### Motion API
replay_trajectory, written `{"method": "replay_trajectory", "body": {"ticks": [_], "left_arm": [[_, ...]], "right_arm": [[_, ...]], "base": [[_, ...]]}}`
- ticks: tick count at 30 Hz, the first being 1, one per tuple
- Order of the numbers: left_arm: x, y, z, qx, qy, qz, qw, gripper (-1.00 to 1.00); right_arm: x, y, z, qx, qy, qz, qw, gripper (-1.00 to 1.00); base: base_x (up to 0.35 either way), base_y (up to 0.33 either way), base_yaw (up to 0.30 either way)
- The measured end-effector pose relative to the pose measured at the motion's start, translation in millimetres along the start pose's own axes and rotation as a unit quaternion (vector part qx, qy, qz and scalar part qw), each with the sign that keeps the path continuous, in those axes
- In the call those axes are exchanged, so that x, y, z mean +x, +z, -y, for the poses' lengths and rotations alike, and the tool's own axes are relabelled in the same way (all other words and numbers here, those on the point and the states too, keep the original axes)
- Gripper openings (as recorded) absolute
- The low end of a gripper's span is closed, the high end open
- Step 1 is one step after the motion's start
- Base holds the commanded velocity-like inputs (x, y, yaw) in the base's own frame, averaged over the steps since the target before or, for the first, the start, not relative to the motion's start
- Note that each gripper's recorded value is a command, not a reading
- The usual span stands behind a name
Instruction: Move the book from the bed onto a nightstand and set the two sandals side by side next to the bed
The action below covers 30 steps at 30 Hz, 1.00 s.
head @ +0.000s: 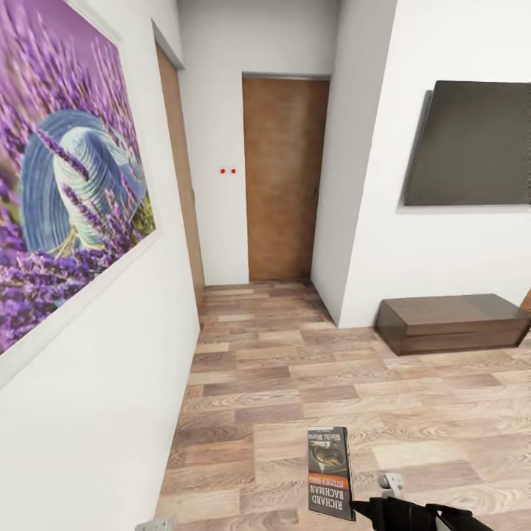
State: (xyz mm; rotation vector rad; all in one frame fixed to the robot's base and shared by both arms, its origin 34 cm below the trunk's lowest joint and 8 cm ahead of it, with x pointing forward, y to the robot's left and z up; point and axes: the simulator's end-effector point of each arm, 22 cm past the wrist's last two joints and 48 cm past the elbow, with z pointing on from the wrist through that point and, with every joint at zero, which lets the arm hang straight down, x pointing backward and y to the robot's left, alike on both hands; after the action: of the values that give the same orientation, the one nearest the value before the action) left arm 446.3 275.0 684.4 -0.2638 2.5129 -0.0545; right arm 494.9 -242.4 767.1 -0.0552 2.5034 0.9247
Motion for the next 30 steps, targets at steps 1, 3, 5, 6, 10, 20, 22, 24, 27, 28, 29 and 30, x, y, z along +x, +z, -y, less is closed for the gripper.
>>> {"method": "replay_trajectory", "body": {"ticks": [1,3,5,6,10,20,22,24,27,28,29,30], "left_arm": [[0.0,0.0,0.0,0.000,0.000,0.000,1.0000,1.00],[0.0,0.0,0.0,0.000,0.000,0.000,1.0000,1.00],[0.0,0.0,0.0,0.000,0.000,0.000,1.0000,1.00],[0.0,0.0,0.0,0.000,0.000,0.000,1.0000,1.00],[0.0,0.0,0.0,0.000,0.000,0.000,1.0000,1.00],[0.0,0.0,0.0,0.000,0.000,0.000,1.0000,1.00],[0.0,0.0,0.0,0.000,0.000,0.000,1.0000,1.00],[0.0,0.0,0.0,0.000,0.000,0.000,1.0000,1.00],[0.0,0.0,0.0,0.000,0.000,0.000,1.0000,1.00],[0.0,0.0,0.0,0.000,0.000,0.000,1.0000,1.00],[0.0,0.0,0.0,0.000,0.000,0.000,1.0000,1.00],[0.0,0.0,0.0,0.000,0.000,0.000,1.0000,1.00]], "right_arm": [[0.0,0.0,0.0,0.000,0.000,0.000,1.0000,-1.00],[0.3,0.0,0.0,0.000,0.000,0.000,1.0000,-1.00],[0.0,0.0,-0.1,0.000,0.000,0.000,1.0000,-1.00],[-0.1,-0.1,0.1,0.000,0.000,0.000,1.0000,-1.00],[-0.1,0.0,-0.1,0.000,0.000,0.000,1.0000,-1.00],[0.0,0.0,-0.1,0.000,0.000,0.000,1.0000,-1.00],[-0.1,0.0,-0.1,0.000,0.000,0.000,1.0000,-1.00],[-0.1,0.0,-0.1,0.000,0.000,0.000,1.0000,-1.00],[-0.1,0.0,-0.1,0.000,0.000,0.000,1.0000,-1.00],[-0.1,0.0,-0.1,0.000,0.000,0.000,1.0000,-1.00],[-0.1,-0.1,0.1,0.000,0.000,0.000,1.0000,-1.00],[0.1,-0.1,0.0,0.000,0.000,0.000,1.0000,-1.00]], "base": [[0.319,0.000,-0.189],[0.319,0.000,-0.198],[0.319,0.000,-0.205],[0.319,0.000,-0.206],[0.319,0.000,-0.207],[0.319,0.000,-0.206],[0.318,0.000,-0.206],[0.319,0.000,-0.206],[0.319,0.000,-0.206],[0.318,0.000,-0.206],[0.318,0.000,-0.205],[0.318,0.000,-0.205]]}}
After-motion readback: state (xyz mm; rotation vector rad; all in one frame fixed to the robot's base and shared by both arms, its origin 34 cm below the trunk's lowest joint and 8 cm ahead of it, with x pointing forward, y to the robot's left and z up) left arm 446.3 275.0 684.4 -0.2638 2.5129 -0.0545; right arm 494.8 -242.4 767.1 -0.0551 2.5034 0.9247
